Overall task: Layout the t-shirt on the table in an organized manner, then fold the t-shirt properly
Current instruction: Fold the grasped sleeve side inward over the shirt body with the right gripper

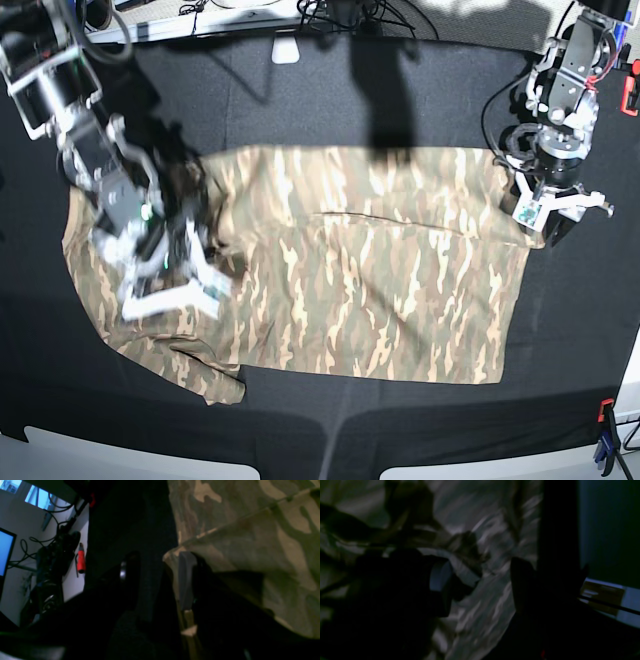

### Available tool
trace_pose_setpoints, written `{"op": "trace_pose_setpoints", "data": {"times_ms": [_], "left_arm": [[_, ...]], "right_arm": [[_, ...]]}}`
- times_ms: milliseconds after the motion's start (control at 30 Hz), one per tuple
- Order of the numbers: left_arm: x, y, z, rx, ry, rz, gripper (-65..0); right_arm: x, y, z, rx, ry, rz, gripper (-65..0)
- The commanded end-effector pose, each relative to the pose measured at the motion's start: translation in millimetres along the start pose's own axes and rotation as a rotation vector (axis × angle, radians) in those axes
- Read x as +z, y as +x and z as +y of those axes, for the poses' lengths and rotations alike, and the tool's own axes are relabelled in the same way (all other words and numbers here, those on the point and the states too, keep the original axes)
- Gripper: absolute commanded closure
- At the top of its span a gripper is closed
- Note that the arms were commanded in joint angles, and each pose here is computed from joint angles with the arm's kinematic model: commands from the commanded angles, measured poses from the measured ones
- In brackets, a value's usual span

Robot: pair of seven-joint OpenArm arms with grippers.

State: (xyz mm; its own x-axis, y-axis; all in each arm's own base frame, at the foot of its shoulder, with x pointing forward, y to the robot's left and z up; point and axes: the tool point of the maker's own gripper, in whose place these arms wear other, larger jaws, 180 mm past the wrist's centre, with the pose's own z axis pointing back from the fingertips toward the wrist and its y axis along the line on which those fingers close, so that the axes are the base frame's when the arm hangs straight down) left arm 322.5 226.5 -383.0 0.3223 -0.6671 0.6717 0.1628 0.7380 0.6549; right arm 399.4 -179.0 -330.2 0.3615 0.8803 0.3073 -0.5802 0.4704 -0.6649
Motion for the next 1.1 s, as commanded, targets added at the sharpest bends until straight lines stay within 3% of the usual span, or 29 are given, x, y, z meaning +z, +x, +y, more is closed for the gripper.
{"op": "trace_pose_setpoints", "data": {"times_ms": [0,200,367,433,533,700,833,900,1067], "left_arm": [[-3,11,14,-0.015,0.037,-0.044,-23.2],[-3,11,14,-0.014,0.037,-0.043,-23.2],[-3,11,14,-0.015,0.037,-0.044,-23.2],[-3,11,14,-0.015,0.037,-0.044,-23.2],[-3,10,15,-0.035,0.04,-0.039,-23.2],[3,12,29,-0.234,0.099,0.011,-23.2],[25,35,39,-0.256,0.097,-0.067,-23.2],[38,39,36,-0.285,0.042,-0.083,-23.2],[79,10,-17,-0.436,-0.341,-0.038,-23.2]], "right_arm": [[3,12,-18,-0.025,-0.05,-0.033,-34.4],[-3,43,-3,-0.08,-0.023,-0.104,-34.4],[-6,56,-30,-0.196,-0.241,-0.126,-34.4],[-4,63,-34,-0.227,-0.282,-0.136,-34.4],[-1,75,-27,-0.253,-0.25,-0.15,-34.4],[21,94,-19,-0.251,-0.178,-0.203,-34.4],[40,100,-16,-0.257,-0.183,-0.227,-34.4],[44,100,-8,-0.259,-0.171,-0.233,-34.4],[51,91,14,-0.248,-0.151,-0.225,-34.4]]}}
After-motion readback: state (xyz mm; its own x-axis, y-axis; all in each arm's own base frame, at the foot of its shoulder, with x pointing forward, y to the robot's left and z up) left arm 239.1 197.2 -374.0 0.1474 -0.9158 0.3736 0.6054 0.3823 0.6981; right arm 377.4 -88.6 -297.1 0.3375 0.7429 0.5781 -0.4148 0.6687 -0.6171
